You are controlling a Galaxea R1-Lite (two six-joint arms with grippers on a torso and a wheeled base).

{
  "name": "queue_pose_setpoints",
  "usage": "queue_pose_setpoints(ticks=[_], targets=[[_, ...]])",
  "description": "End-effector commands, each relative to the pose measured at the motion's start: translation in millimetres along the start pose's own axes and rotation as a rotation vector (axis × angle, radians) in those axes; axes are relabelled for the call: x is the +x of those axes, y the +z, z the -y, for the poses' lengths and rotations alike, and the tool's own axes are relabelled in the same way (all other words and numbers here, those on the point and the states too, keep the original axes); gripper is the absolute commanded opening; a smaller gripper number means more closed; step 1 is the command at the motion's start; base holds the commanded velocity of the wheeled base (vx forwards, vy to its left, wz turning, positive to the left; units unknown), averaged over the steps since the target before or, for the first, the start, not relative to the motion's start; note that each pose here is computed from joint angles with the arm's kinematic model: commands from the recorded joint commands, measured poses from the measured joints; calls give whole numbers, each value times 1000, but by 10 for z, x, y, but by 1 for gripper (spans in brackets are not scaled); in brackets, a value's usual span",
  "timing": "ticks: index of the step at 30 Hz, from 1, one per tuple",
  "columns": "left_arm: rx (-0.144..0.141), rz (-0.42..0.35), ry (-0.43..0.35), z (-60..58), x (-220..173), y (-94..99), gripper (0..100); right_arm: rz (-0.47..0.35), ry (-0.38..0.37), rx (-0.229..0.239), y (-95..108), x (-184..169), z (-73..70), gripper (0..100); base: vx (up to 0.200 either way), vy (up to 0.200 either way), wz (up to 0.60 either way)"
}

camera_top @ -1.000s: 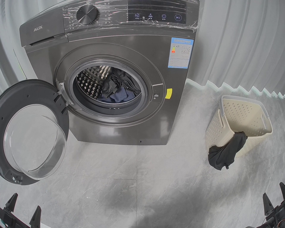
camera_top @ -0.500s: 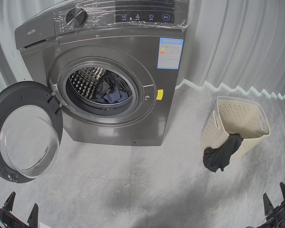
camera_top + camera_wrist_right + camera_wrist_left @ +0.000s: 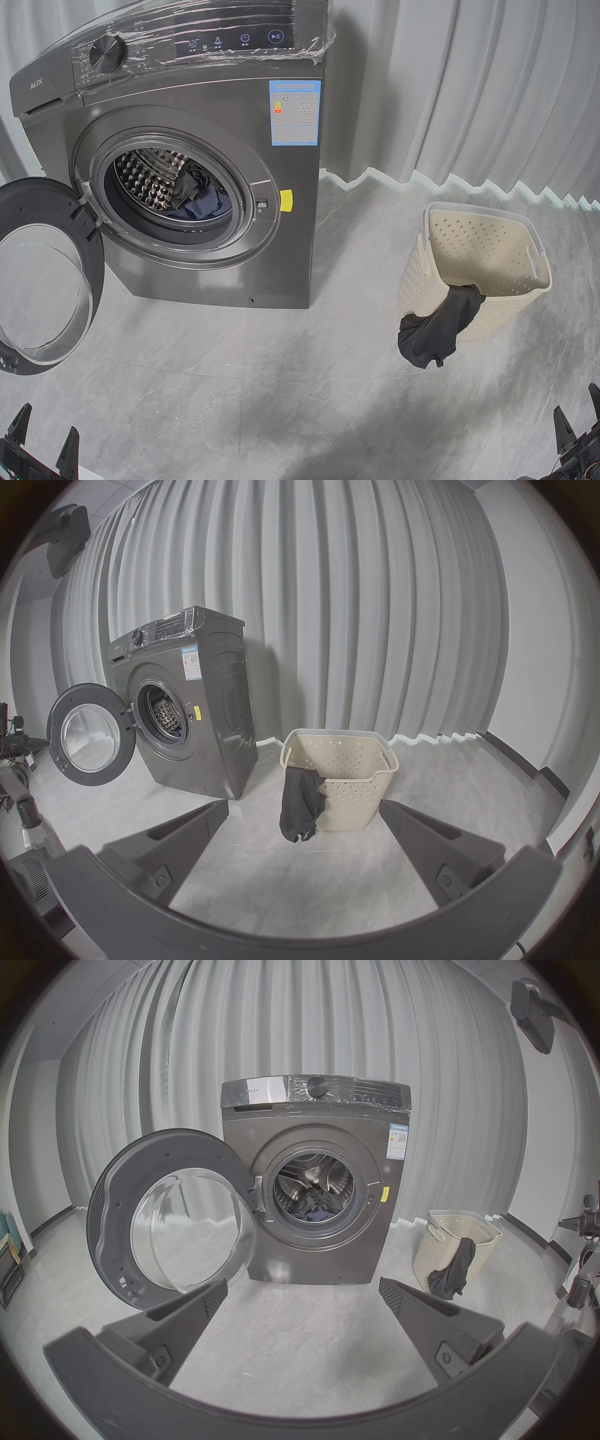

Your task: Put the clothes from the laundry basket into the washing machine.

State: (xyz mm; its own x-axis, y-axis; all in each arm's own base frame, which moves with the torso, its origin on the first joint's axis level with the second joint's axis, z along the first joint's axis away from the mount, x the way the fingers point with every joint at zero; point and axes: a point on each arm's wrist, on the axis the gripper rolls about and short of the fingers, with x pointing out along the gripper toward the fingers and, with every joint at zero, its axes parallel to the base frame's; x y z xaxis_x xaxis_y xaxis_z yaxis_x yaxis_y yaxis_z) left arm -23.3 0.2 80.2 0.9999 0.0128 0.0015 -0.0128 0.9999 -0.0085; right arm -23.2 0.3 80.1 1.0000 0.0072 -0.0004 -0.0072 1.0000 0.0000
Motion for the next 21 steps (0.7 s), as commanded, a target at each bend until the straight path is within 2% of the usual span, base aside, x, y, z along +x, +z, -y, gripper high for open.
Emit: queue_pose_setpoints(ticks=[1, 21], targets=[[-1, -6, 1, 0, 4, -47, 100, -12, -1, 0, -46, 8, 0, 100, 0, -200, 0], [-1, -5, 1, 0, 4, -45, 100, -13, -9, 9, -48, 8, 1, 100, 0, -200, 0]])
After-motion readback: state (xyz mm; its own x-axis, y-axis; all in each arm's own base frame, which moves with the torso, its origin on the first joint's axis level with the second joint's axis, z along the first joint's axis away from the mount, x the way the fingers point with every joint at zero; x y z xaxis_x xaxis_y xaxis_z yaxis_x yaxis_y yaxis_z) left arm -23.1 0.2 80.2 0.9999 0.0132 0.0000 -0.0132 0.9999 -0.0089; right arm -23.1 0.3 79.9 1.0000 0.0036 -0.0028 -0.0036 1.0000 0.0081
